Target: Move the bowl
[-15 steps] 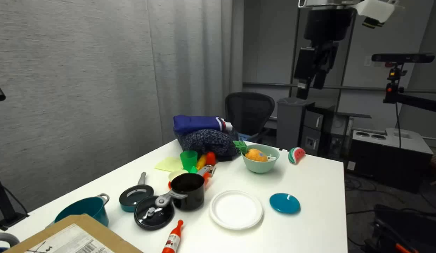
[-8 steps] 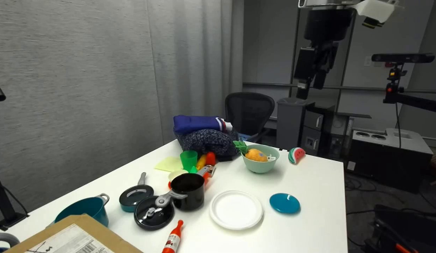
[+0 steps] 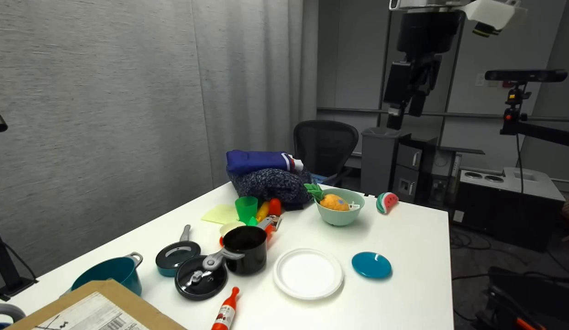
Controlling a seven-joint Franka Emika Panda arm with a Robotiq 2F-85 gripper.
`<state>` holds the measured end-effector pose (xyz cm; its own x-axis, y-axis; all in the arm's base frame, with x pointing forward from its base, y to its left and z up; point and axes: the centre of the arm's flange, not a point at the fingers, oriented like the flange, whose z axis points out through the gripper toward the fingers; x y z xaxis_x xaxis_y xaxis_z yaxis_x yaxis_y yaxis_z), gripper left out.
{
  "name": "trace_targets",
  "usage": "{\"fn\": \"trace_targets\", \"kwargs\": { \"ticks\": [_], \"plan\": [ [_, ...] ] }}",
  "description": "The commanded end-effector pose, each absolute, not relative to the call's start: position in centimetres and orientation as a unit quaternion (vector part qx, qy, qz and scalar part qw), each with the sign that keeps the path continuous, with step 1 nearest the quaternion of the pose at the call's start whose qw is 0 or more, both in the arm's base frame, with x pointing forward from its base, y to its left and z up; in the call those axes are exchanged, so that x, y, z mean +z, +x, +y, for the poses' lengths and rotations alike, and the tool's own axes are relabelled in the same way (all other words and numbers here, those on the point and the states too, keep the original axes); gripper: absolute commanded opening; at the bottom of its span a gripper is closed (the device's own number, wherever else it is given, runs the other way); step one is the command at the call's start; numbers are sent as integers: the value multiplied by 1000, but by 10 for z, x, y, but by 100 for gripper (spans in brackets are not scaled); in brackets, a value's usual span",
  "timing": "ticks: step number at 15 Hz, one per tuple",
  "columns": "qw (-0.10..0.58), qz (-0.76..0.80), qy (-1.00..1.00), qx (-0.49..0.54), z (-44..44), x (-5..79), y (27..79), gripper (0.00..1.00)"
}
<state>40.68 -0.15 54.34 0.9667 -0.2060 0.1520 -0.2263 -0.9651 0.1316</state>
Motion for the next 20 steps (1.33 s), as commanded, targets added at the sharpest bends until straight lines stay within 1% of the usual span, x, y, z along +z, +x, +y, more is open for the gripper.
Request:
{"fn": "trace_targets", "kwargs": {
  "ticks": [1,4,7,10,13,20],
  "plan": [
    [81,-125,985,92,-1,542,408,100],
    [64,-144,980,125,1,541,413,100],
    [42,-141,982,119,3,539,413,100],
    [38,-169,978,121,5,537,413,100],
    [43,-162,981,102,4,538,411,100],
    [48,-158,980,107,2,536,414,100]
  ]
}}
